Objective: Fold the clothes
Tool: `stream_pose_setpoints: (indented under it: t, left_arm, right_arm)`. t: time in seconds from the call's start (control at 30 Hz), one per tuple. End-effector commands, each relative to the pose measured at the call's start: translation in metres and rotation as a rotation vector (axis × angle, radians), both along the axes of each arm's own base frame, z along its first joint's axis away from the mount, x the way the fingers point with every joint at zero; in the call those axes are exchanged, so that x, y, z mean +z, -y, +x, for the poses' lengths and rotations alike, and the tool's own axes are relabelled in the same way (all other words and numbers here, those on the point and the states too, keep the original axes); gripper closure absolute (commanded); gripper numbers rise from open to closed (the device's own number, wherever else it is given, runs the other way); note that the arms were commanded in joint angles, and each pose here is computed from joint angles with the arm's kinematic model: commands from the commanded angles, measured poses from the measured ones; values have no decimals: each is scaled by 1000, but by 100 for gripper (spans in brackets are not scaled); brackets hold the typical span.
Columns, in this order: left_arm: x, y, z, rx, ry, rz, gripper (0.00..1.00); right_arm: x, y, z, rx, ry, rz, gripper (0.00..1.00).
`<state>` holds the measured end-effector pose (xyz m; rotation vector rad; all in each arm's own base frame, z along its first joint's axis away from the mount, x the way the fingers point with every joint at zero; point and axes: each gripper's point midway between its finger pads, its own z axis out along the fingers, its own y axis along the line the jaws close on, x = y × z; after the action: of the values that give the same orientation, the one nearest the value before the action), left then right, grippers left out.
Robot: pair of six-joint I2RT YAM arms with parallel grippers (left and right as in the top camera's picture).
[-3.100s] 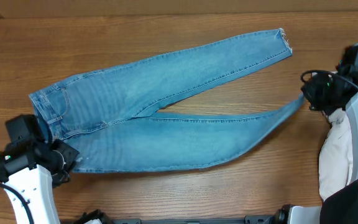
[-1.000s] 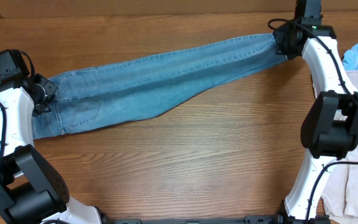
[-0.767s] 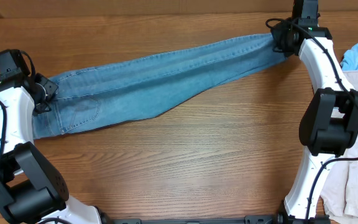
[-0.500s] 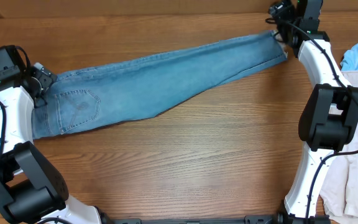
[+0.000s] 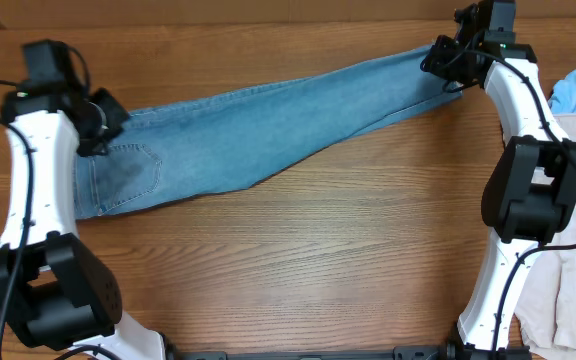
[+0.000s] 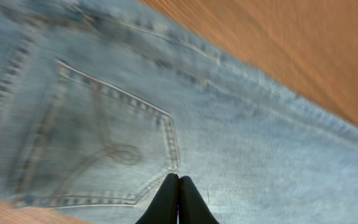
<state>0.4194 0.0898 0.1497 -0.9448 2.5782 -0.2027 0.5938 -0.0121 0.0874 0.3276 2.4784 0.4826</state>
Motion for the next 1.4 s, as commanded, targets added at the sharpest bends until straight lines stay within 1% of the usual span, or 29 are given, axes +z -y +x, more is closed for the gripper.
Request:
stream_pose_setpoints:
  t: [0.0,0.1,0.23,0.3,0.4,0.5,0.63,0.67,0.8,0.87,0.9,0.93,1.0,1.03,1.07,1.13,1.23,1.3,1.33,1.37]
  left_arm:
    - [-32,23,-6,-53,-55,17,96]
    - [-47,22,-13,-52,-94,69,96]
    - [-51,22,-15,-53,-99,68,96]
    - [-51,23,-15,-53,-99,68,96]
    - [-51,23,-15,-53,-99,68,96]
    - [-51,23,-15,-50,-99,67,96]
    - [-51,23,-15,-50,-100,67,94]
    - [-51,23,-15,-50,-100,67,94]
    - [-52,23,-18,-50,-109,65,94]
    - [-52,23,-18,-51,-109,65,94]
    - [-52,23,-20,-51,-118,63,94]
    - [-53,24,-21,-51,-124,62,94]
    - [-54,26,-23,-57,-132,48,94]
    - [-55,31,-27,-65,-145,28,95]
    - [-55,32,-28,-67,-151,25,95]
    - [-55,35,-28,-80,-154,28,94]
    - [-56,40,-29,-90,-159,26,93]
    - [-57,42,-33,-96,-176,23,93]
    - [-57,44,-33,-101,-180,23,93]
    - [-57,49,-32,-136,-177,32,93]
  right_arm:
    - [3,10,4,-1,21,-65,96]
    - [-17,9,-3,1,-21,-60,96]
    - [-51,8,-13,26,-91,-64,96]
    - [-56,7,-17,81,-98,-94,96]
    - [-64,7,-23,104,-122,-110,96]
    - [-71,2,-22,178,-104,-142,96]
    - [-79,4,-24,172,-123,-158,96]
    - [-91,10,-27,156,-153,-186,96]
    - [-116,9,-40,162,-227,-174,96]
    - [-121,22,-52,100,-299,-218,96]
    - [-129,50,-75,-37,-423,-279,96]
    - [-131,59,-88,-82,-479,-281,96]
    - [-134,69,-115,-172,-597,-232,96]
    - [-135,74,-136,-242,-686,-198,96]
    - [-134,76,-146,-260,-728,-188,96]
    - [-130,77,-183,-285,-883,-166,96]
    - [-116,71,-228,-268,-1074,-169,96]
    - [-107,73,-242,-254,-1131,-216,96]
    - [-103,74,-239,-253,-1116,-240,96]
    - [-96,74,-228,-253,-1051,-261,96]
